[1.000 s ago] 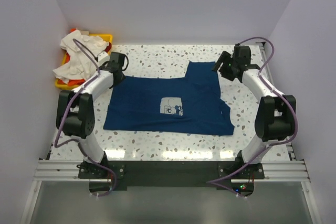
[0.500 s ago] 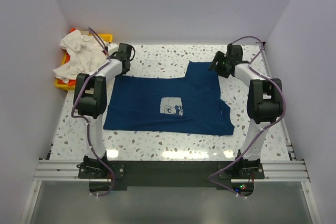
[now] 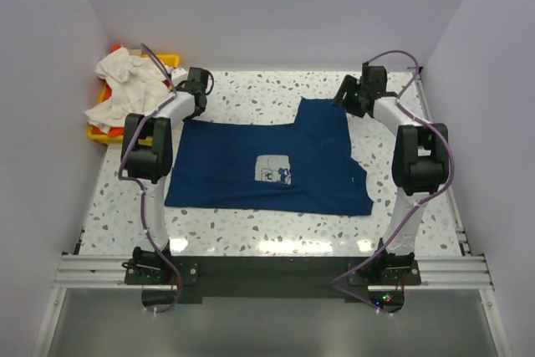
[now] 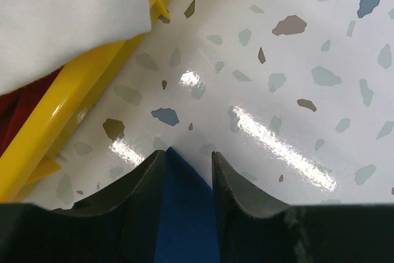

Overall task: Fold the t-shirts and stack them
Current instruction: Fold the tshirt

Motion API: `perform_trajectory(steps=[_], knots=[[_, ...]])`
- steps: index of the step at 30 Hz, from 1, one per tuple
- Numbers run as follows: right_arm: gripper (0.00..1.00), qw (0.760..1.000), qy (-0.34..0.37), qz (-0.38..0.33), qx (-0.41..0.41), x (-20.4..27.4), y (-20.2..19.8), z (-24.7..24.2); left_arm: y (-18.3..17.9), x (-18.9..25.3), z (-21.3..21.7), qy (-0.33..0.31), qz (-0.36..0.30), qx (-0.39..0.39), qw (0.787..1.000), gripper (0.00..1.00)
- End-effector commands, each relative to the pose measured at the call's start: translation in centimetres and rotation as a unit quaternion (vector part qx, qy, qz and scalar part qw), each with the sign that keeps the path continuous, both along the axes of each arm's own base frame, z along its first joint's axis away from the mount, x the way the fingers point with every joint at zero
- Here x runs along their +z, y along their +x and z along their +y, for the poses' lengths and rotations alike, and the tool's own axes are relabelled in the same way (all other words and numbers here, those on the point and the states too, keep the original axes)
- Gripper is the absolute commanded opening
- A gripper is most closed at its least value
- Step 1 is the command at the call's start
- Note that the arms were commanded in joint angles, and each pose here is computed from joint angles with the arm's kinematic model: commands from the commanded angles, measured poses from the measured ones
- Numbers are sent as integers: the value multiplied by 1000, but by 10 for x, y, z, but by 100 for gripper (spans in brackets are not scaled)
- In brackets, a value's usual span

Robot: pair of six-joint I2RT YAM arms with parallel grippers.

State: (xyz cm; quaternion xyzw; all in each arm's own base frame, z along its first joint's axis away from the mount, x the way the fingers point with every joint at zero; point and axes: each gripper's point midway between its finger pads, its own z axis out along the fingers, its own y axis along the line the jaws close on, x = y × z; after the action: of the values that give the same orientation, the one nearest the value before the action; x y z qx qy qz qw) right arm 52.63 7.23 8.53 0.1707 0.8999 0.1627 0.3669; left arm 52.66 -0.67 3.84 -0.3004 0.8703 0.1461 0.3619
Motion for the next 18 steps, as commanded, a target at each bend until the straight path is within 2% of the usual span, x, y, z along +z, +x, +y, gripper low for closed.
perform_trajectory(steps=[1, 18], knots=[[65, 999, -2, -32, 13, 20, 17, 3, 5, 5, 5, 4, -8, 7, 1000, 40], [65, 1000, -10, -11, 10, 3, 31, 1, -9, -24, 2, -7, 29, 10, 999, 33]])
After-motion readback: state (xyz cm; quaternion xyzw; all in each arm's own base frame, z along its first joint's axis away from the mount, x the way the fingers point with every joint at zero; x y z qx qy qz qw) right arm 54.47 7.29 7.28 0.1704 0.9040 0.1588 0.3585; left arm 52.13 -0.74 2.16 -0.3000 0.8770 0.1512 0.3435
